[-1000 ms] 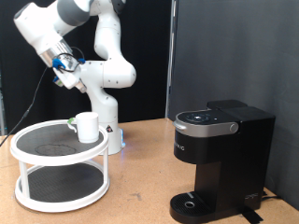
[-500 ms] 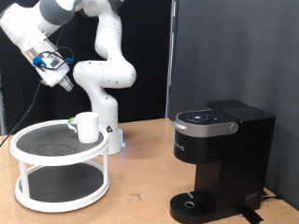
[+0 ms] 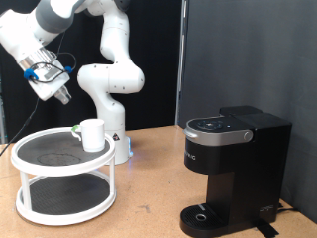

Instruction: Make a cup of coffee with the keurig machine

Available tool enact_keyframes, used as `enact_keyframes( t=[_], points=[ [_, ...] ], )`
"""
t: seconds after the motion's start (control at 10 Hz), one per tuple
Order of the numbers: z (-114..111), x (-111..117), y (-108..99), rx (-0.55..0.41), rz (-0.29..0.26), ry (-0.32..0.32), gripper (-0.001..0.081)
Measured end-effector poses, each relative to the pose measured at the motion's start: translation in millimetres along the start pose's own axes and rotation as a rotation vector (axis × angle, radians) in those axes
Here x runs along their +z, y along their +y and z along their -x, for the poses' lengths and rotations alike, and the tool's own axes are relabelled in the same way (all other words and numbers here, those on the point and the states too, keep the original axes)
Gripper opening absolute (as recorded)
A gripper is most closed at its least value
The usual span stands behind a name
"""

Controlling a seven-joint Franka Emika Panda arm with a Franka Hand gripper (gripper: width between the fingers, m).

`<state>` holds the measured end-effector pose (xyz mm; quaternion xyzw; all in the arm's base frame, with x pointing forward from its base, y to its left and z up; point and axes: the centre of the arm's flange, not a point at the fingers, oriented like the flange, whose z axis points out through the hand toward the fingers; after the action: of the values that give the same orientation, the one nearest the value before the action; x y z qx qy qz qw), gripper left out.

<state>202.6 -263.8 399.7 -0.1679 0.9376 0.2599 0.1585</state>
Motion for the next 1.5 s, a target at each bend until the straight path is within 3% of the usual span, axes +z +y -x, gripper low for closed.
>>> enact_keyframes(
  t=[0.1, 0.2, 0.4, 0.5, 0.6, 0.9, 1.5],
  points=[
    [-1.4, 5.3, -5.2, 0.012, -0.010, 0.003, 0.0200],
    [-3.0, 11.1, -9.6, 0.022, -0.018, 0.006, 0.0200],
    [-5.4, 23.5, -16.3, 0.028, -0.034, 0.010, 0.0521],
    [-5.5, 30.9, -17.6, 0.022, -0.033, 0.010, 0.0521],
    [-5.0, 38.6, -18.1, 0.014, -0.027, 0.010, 0.0679],
    [-4.4, 59.9, -15.8, 0.003, -0.017, 0.021, 0.0733],
    [-1.2, 78.9, -12.0, -0.008, -0.009, 0.026, 0.0734]
  ],
)
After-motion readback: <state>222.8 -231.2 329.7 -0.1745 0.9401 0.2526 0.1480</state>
